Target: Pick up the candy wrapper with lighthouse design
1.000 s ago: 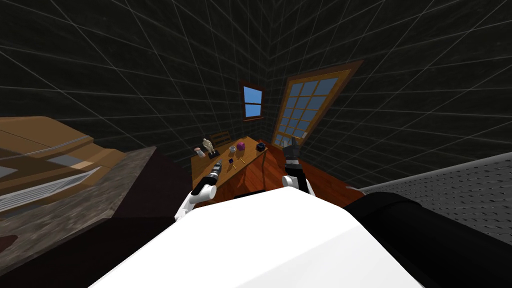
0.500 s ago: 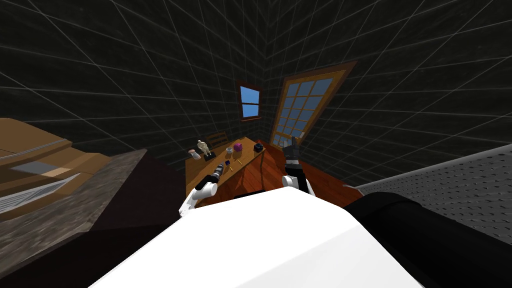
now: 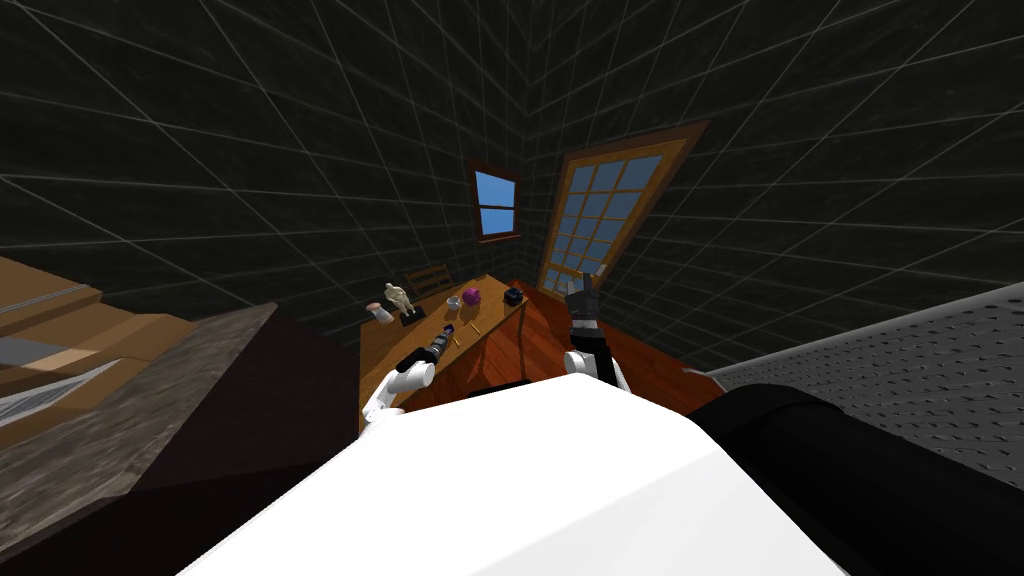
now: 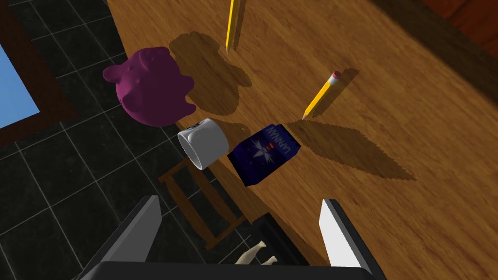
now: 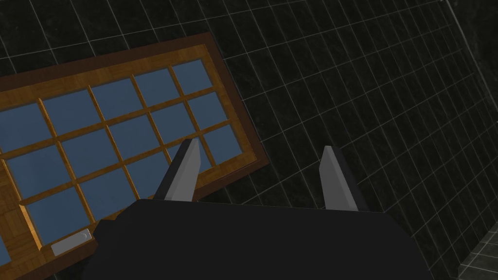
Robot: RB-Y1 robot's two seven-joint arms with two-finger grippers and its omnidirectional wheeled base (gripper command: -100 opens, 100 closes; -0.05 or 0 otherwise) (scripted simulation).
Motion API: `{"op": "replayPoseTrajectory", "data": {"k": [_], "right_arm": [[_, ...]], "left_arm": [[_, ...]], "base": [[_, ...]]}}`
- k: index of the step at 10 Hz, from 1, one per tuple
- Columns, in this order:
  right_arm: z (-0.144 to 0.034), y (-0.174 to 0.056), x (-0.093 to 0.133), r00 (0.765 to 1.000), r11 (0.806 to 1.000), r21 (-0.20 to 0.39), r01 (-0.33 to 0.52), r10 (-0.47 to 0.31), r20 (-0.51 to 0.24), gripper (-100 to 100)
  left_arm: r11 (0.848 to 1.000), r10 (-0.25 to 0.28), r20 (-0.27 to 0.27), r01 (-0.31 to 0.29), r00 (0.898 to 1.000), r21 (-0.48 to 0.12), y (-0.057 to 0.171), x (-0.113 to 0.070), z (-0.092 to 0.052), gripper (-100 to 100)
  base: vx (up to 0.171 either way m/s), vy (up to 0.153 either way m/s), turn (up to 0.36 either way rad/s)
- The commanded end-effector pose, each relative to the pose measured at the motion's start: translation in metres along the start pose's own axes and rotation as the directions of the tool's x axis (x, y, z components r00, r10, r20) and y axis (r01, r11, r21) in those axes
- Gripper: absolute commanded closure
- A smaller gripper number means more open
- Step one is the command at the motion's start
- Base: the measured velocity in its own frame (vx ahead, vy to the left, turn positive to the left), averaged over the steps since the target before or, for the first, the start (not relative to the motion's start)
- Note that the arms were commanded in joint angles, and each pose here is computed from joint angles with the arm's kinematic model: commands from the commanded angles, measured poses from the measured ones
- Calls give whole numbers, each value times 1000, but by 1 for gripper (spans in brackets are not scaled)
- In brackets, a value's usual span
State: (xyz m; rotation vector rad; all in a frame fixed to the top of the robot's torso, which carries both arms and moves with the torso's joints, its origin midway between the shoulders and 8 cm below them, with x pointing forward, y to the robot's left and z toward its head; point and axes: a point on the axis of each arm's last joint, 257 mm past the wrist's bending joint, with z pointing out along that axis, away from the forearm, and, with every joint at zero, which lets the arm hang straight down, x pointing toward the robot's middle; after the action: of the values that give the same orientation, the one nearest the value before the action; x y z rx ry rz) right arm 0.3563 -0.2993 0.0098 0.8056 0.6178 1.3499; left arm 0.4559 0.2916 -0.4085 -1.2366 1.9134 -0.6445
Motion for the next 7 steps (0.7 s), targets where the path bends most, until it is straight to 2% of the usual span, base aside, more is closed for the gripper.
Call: {"op": "replayPoseTrajectory", "data": {"k": [1, 3, 4, 5, 6, 7], "right_arm": [[0, 0, 0, 1000, 1000, 0, 0, 0, 0, 0], [0, 0, 0, 1000, 1000, 0, 0, 0, 0, 0], [0, 0, 0, 1000, 1000, 0, 0, 0, 0, 0], [0, 0, 0, 1000, 1000, 0, 0, 0, 0, 0], [0, 0, 0, 1000, 1000, 0, 0, 0, 0, 0], [0, 0, 0, 1000, 1000, 0, 0, 0, 0, 0]], "left_arm": [[999, 15, -11, -15, 1000, -34, 10, 1, 5, -100], [990, 78, -37, -82, 996, -114, 28, -3, 15, -100], [988, 75, -44, -80, 996, -136, 37, -1, 16, -100], [977, 106, -58, -115, 993, -179, 48, -4, 20, -100], [976, 105, -59, -114, 993, -183, 50, -4, 20, -100], [962, 135, -73, -148, 988, -229, 61, -8, 23, -100]], "base": [[35, -38, -16], [63, -59, -40], [61, -60, -14], [55, -53, -19], [42, -37, -12], [53, -44, -24]]}}
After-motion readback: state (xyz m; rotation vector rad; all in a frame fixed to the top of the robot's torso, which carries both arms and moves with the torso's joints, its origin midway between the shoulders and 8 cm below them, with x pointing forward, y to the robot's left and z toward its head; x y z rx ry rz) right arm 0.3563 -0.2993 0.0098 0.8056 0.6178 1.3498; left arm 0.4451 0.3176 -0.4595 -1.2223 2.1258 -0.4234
